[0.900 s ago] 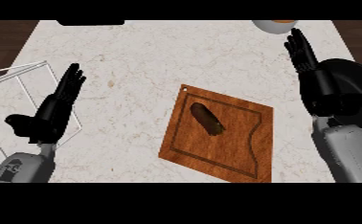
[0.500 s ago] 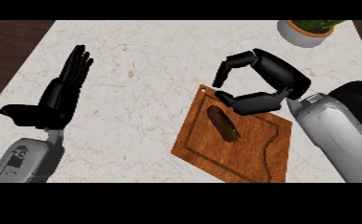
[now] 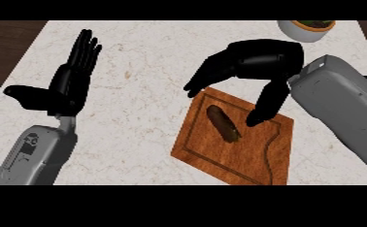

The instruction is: Pick the sweet potato from the cutting board and place it in the pot

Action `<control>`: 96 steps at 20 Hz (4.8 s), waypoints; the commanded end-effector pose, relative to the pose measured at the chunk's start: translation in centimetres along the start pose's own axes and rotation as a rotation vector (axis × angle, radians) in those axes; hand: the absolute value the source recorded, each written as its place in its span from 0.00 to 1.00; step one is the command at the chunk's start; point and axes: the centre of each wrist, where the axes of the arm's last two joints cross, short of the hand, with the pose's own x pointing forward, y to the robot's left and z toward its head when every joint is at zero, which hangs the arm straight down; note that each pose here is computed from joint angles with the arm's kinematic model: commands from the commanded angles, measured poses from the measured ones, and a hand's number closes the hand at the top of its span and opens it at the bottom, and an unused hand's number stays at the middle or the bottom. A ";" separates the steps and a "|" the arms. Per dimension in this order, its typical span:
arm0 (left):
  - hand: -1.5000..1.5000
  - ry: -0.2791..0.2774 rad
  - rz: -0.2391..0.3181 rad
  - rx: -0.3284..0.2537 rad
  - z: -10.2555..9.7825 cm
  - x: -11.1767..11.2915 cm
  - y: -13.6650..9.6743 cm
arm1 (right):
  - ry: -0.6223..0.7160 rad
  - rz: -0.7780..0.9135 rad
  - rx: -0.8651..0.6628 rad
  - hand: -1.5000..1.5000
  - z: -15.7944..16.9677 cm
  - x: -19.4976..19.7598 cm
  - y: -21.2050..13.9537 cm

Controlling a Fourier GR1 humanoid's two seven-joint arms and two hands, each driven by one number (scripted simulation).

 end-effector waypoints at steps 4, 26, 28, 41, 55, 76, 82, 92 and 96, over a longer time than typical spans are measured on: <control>0.50 0.022 0.011 0.043 -0.1 0.2 0.2 | -0.017 0.231 0.346 0.00 -4.3 1.0 -1.2; 0.50 0.039 -0.014 0.111 1.0 1.1 2.0 | 0.143 0.430 0.707 0.00 -10.4 -3.2 6.5; 0.50 0.052 -0.025 0.125 1.5 0.4 2.4 | 0.148 0.441 0.699 0.00 -9.9 -3.8 6.9; 0.50 0.026 -0.018 0.134 1.7 0.3 2.7 | 0.116 0.525 0.666 0.00 -9.2 -6.4 12.0; 0.50 0.038 -0.007 0.122 0.7 1.7 0.4 | 0.126 0.524 0.673 0.00 -11.2 -8.4 15.0; 0.50 0.062 -0.030 0.133 1.4 0.5 3.9 | -0.097 0.594 0.606 1.00 -11.2 -7.2 19.3; 0.50 0.042 -0.036 0.126 2.4 0.8 4.7 | -0.077 0.632 0.429 1.00 -10.0 -4.6 14.9; 0.50 0.092 -0.040 0.246 3.0 -0.2 5.2 | 0.894 0.325 -0.579 1.00 -7.3 -5.7 11.1; 0.50 0.085 -0.047 0.236 3.2 -0.2 5.2 | 1.088 0.342 -0.885 1.00 -6.4 -3.4 8.6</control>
